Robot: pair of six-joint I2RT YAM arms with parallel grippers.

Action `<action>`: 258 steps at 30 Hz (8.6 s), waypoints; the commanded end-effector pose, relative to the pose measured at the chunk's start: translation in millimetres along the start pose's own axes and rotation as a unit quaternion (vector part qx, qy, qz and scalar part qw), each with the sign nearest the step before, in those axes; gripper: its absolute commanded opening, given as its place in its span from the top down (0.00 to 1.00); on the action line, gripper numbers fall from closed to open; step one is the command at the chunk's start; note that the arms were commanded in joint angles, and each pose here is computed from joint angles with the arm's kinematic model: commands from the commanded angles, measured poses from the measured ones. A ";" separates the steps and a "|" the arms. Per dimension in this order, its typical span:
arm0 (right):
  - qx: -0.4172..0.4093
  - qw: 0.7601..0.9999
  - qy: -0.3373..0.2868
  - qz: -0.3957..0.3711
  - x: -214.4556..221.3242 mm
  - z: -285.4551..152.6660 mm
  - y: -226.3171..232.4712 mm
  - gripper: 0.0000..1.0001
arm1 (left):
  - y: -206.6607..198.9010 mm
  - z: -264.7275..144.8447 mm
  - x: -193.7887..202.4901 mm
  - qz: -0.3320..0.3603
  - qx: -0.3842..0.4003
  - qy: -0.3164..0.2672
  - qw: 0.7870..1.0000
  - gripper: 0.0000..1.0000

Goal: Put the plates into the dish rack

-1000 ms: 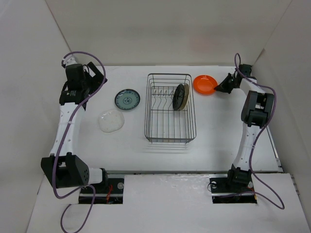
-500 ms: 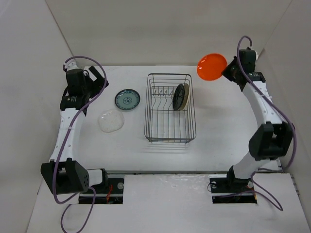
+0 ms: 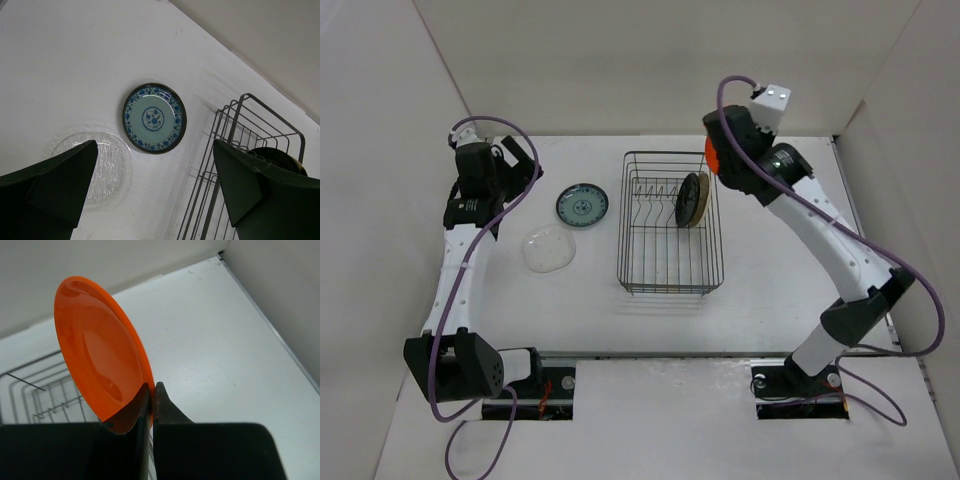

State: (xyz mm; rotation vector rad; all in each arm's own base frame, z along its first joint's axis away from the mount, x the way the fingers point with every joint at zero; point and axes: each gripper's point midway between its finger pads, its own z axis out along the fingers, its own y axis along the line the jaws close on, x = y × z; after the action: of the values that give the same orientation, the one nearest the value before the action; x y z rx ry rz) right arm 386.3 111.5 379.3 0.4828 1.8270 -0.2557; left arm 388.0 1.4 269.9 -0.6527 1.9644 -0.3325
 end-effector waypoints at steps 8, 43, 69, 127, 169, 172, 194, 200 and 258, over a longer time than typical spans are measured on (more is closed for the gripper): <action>0.055 0.993 0.002 -0.108 35.7 -8.6 23.0 1.00 | -2.2 -6.4 -13.7 -0.006 0.003 -0.028 1.000 0.00; 0.086 0.974 0.015 -0.209 103.9 36.8 86.4 1.00 | -8.6 -11.8 -10.2 -0.010 0.022 -0.021 0.999 0.00; 0.085 0.965 0.048 -0.242 147.3 56.5 98.5 0.96 | -8.6 -11.8 -10.2 -0.010 0.022 -0.021 0.999 0.00; -0.580 0.802 -0.011 -0.143 31.2 -187.6 109.2 0.07 | 28.2 184.3 79.9 0.056 0.043 0.182 0.981 0.03; -0.577 0.805 -0.014 -0.138 36.1 -167.4 98.5 0.06 | 62.2 203.7 153.5 0.065 0.047 0.283 0.956 0.98; -0.572 0.808 -0.011 -0.140 38.7 -162.3 97.2 0.06 | 64.6 206.2 149.9 0.067 0.034 0.283 0.956 1.00; -0.622 0.781 -0.037 -0.043 -5.5 -87.8 151.8 0.06 | -136.6 13.1 17.6 0.147 0.202 0.052 0.967 1.00; -0.643 0.764 -0.049 -0.033 -22.1 -53.8 165.8 0.06 | -168.0 -44.0 19.8 0.160 0.283 0.035 0.945 1.00; 0.035 0.996 0.027 -0.083 87.4 0.8 73.0 1.00 | -50.0 -7.9 -22.6 0.024 0.019 -0.033 0.999 0.00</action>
State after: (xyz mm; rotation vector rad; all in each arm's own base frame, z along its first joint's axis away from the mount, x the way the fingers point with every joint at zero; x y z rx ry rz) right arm 406.4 202.8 265.7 0.3433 2.0088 -0.3966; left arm 402.0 -29.9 292.7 -0.5770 1.9562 -0.3126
